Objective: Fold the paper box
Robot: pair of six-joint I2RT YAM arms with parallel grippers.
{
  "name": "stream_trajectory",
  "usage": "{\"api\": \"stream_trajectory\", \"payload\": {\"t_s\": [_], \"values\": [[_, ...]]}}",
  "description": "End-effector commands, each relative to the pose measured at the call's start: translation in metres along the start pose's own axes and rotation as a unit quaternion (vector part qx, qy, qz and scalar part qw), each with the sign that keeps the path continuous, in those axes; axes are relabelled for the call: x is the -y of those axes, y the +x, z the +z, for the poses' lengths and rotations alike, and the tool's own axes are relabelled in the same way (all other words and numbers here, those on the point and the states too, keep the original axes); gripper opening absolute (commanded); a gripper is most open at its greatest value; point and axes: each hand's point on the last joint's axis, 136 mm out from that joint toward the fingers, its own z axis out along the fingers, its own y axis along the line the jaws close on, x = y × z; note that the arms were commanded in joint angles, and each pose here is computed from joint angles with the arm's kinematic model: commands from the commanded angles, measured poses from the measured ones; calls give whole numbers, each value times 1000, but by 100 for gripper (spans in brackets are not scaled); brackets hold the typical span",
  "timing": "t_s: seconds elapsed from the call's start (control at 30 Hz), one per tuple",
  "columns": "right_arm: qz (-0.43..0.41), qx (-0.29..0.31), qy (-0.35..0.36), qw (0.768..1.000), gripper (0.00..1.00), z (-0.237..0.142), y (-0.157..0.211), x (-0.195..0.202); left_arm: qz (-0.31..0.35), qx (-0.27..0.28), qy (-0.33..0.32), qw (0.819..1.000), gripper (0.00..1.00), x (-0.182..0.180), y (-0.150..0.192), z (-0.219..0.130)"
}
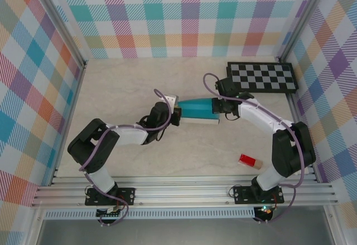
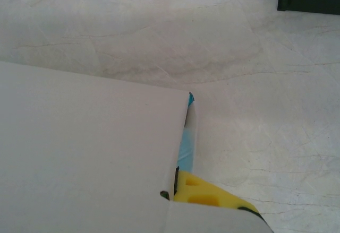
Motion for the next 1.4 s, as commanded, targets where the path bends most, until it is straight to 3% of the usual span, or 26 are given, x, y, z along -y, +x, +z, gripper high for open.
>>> {"api": "stream_trajectory", "payload": {"t_s": [0.0, 0.3, 0.43, 0.5, 0.6, 0.73, 0.87, 0.93, 1.0, 1.17, 1.3, 1.37], "values": [[-1, 38, -58, 998, 0, -11, -9, -32, 10, 24, 78, 997, 0, 48, 0, -11], [-3, -2, -39, 999, 0, -5, 46, -26, 41, -9, 54, 998, 0, 30, 37, -30], [-9, 4, -10, 1000, 0, -8, 54, -13, 44, -3, 19, 999, 0, 18, 12, -51], [-20, 14, 7, 1000, 0, -12, 48, -7, 24, 4, 4, 1000, 7, 5, -19, -65], [-47, 28, 27, 998, 0, -19, 33, -3, 20, 27, -2, 999, 32, -13, -62, -95], [-102, 32, 39, 993, 0, -25, 11, -6, 49, -32, 18, 998, 44, -32, -68, -109], [-142, 10, 25, 989, 0, -31, -5, -12, 63, -63, 135, 987, 54, -21, -59, -97], [-138, -6, 12, 990, 0, -33, -11, -13, 91, -15, 183, 979, 57, -10, -59, -96], [-132, -6, 18, 991, 0, -36, -18, -11, 93, 34, 178, 979, 61, -12, -65, -94], [-126, 17, 28, 992, 0, -40, -25, -8, 119, 28, 153, 981, 66, -6, -63, -84], [-128, 16, 29, 991, 0, -36, -26, -8, 96, 40, 58, 993, 59, -40, -85, -85], [-128, 15, 31, 991, 0, -34, -25, -7, 77, 23, 75, 994, 59, -39, -86, -81]]}}
